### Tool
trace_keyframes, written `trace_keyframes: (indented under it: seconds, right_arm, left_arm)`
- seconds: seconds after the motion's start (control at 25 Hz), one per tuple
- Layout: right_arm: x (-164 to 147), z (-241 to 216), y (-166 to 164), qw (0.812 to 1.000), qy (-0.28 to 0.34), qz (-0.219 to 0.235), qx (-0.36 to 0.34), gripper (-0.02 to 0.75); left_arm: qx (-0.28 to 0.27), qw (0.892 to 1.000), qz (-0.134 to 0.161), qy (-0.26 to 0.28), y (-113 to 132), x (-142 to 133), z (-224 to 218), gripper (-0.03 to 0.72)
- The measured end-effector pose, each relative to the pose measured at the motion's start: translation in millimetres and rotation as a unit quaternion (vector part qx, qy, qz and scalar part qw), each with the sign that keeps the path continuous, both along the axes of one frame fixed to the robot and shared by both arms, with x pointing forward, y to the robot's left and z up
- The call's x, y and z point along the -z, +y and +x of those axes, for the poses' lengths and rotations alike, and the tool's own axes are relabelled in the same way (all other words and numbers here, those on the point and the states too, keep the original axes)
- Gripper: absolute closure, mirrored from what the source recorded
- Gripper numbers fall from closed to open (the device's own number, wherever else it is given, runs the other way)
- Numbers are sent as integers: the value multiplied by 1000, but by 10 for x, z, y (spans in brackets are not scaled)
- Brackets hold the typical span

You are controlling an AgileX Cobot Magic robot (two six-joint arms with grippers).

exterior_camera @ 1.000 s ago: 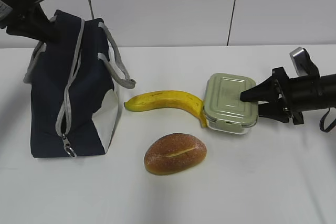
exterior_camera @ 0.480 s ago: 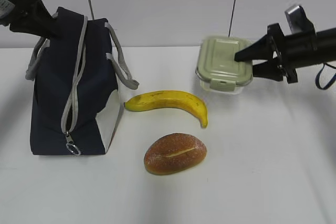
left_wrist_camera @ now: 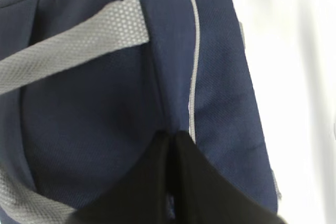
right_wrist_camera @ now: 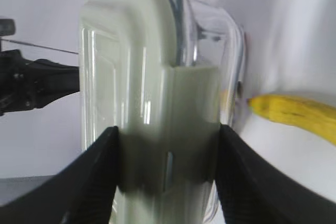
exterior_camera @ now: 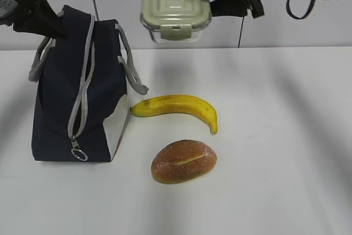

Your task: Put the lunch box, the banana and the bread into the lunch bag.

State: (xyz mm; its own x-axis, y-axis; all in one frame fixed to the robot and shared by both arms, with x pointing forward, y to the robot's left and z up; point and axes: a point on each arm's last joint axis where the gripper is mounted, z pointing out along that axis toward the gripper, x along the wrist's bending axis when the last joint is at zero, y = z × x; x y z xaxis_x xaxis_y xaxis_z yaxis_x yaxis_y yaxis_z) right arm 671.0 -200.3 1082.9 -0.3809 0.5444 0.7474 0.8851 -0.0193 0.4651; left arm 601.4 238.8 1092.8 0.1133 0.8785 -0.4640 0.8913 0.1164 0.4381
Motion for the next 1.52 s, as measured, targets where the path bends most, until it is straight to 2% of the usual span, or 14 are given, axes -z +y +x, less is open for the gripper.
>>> trace_keyframes:
  seconds: [0.16, 0.32, 0.48, 0.6, 0.8, 1.0, 1.2, 1.36, 1.52]
  right_arm:
    - [-200, -97, 386, 999, -9, 9, -40, 348]
    - [-213, -199, 646, 997, -2, 7, -72, 348]
    - [-206, -264, 789, 996, 3, 3, -90, 348]
    - [-179, -287, 830, 995, 3, -17, -96, 348]
    - [-10, -252, 919, 994, 22, -33, -103, 348]
    - [174, -202, 972, 990, 44, -93, -97, 348]
    - [167, -176, 1042, 988, 38, -133, -74, 348]
    - [128, -182, 1237, 986, 17, -154, -59, 348]
    - [228, -197, 1483, 980, 5, -193, -50, 348]
  left_arm:
    - [-1, 1000, -5, 0, -7, -4, 0, 687]
    - [-2, 1000, -13, 1, -17, -10, 0, 687]
    - [-2, 1000, -20, 2, -27, -15, -1, 687]
    - [0, 1000, -21, 6, -30, -13, -9, 687]
    - [3, 1000, -21, 11, -33, -10, -18, 687]
    - [4, 1000, -24, 13, -37, -10, -22, 687]
    - [5, 1000, -26, 15, -41, -11, -26, 687]
    - [7, 999, -26, 18, -42, -9, -32, 687]
    - [8, 999, -26, 19, -43, -8, -34, 687]
